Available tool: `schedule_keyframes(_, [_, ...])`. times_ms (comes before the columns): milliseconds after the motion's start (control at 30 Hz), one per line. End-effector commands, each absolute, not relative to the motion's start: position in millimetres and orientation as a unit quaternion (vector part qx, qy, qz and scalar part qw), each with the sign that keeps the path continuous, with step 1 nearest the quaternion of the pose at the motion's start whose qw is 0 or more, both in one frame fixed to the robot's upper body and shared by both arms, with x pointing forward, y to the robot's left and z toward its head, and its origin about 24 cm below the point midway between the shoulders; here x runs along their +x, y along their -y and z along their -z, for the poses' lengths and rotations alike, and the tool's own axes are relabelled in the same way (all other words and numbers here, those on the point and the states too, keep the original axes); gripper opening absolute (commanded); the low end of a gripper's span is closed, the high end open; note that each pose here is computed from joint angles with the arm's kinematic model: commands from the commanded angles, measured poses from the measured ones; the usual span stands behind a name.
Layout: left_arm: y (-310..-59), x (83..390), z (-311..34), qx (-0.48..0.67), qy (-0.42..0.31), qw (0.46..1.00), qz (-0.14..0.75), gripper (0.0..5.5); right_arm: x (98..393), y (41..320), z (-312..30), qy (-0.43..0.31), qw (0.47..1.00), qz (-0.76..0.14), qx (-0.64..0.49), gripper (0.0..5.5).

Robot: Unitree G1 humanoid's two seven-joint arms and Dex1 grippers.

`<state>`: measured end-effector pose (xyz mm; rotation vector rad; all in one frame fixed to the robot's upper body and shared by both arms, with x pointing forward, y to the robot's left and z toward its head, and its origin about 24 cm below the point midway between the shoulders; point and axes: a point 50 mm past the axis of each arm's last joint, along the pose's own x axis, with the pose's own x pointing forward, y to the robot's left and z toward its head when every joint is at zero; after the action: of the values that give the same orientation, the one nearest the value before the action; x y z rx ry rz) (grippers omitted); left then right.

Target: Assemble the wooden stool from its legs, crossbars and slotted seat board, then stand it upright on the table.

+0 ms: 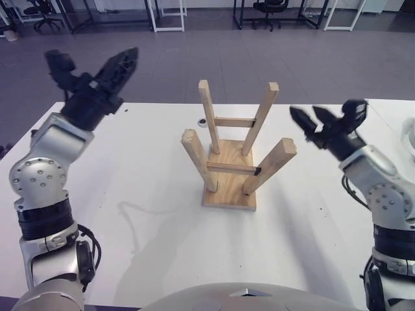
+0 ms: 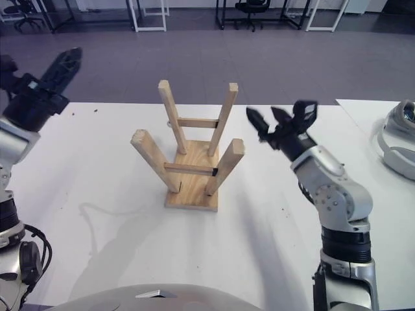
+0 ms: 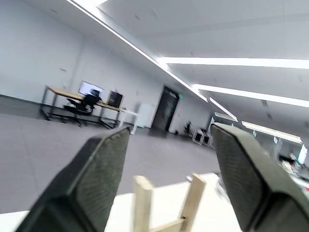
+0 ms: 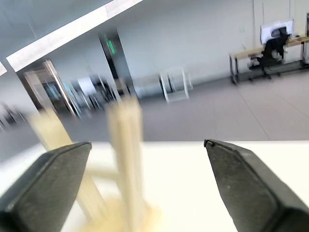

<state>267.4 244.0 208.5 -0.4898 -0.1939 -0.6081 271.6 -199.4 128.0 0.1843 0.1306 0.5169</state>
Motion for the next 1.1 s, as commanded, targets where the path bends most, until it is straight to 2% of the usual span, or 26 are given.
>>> schedule_keyframes(33, [-263, 233, -113, -0.106, -0.117, 0.954, 0.256, 3.09, 235, 137, -112, -0.079, 0.874, -0.467, 0.107, 4.37])
schedule_keyframes(100, [-270, 209, -87, -0.066, -0.181, 0.945, 0.266, 3.09, 211, 119, -121, -0.072, 0.826, -0.547, 0.119, 4.37])
schedule_keyframes(167, [-275, 189, -70, -0.021, -0.230, 0.932, 0.281, 3.09, 190, 116, -120, -0.095, 0.795, -0.590, 0.108, 4.37])
schedule_keyframes(233, [-273, 173, -59, 0.022, -0.277, 0.908, 0.312, 3.09, 178, 137, -99, -0.161, 0.796, -0.580, 0.065, 4.37])
schedule_keyframes(333, [-268, 159, -43, 0.107, -0.332, 0.866, 0.360, 3.09, 151, 185, -63, -0.288, 0.774, -0.564, -0.025, 4.37])
schedule_keyframes(400, [-259, 165, -40, 0.127, -0.327, 0.857, 0.378, 3.09, 166, 200, -61, -0.267, 0.808, -0.524, -0.042, 4.37])
schedule_keyframes(467, [-246, 187, -36, 0.150, -0.307, 0.860, 0.378, 3.09, 213, 218, -61, -0.202, 0.883, -0.423, -0.027, 4.37])
schedule_keyframes(500, [-240, 197, -33, 0.152, -0.298, 0.866, 0.372, 3.09, 233, 227, -57, -0.192, 0.906, -0.376, -0.021, 4.37])
schedule_keyframes(600, [-239, 206, -23, 0.165, -0.310, 0.866, 0.355, 3.09, 277, 238, -28, -0.227, 0.924, -0.293, -0.094, 4.37])
schedule_keyframes(667, [-239, 208, -20, 0.172, -0.316, 0.861, 0.360, 3.09, 297, 231, -18, -0.226, 0.924, -0.276, -0.141, 4.37])
schedule_keyframes(700, [-239, 213, -20, 0.179, -0.316, 0.859, 0.361, 3.09, 302, 221, -16, -0.221, 0.920, -0.299, -0.126, 4.37])
schedule_keyframes(767, [-236, 227, -20, 0.189, -0.306, 0.861, 0.360, 3.09, 298, 204, -9, -0.220, 0.900, -0.366, -0.088, 4.37])
schedule_keyframes(833, [-216, 257, -20, 0.134, -0.266, 0.886, 0.356, 3.09, 280, 204, 1, -0.235, 0.880, -0.407, -0.064, 4.37])
schedule_keyframes(933, [-189, 284, -22, 0.040, -0.207, 0.918, 0.335, 3.09, 263, 216, 4, -0.237, 0.898, -0.367, -0.056, 4.37])
schedule_keyframes(967, [-190, 286, -25, 0.016, -0.186, 0.928, 0.323, 3.09, 257, 219, 2, -0.227, 0.911, -0.341, -0.050, 4.37])
schedule_keyframes(1100, [-240, 251, -22, 0.017, -0.172, 0.956, 0.235, 3.09, 241, 239, -18, -0.184, 0.964, -0.184, -0.062, 4.37])
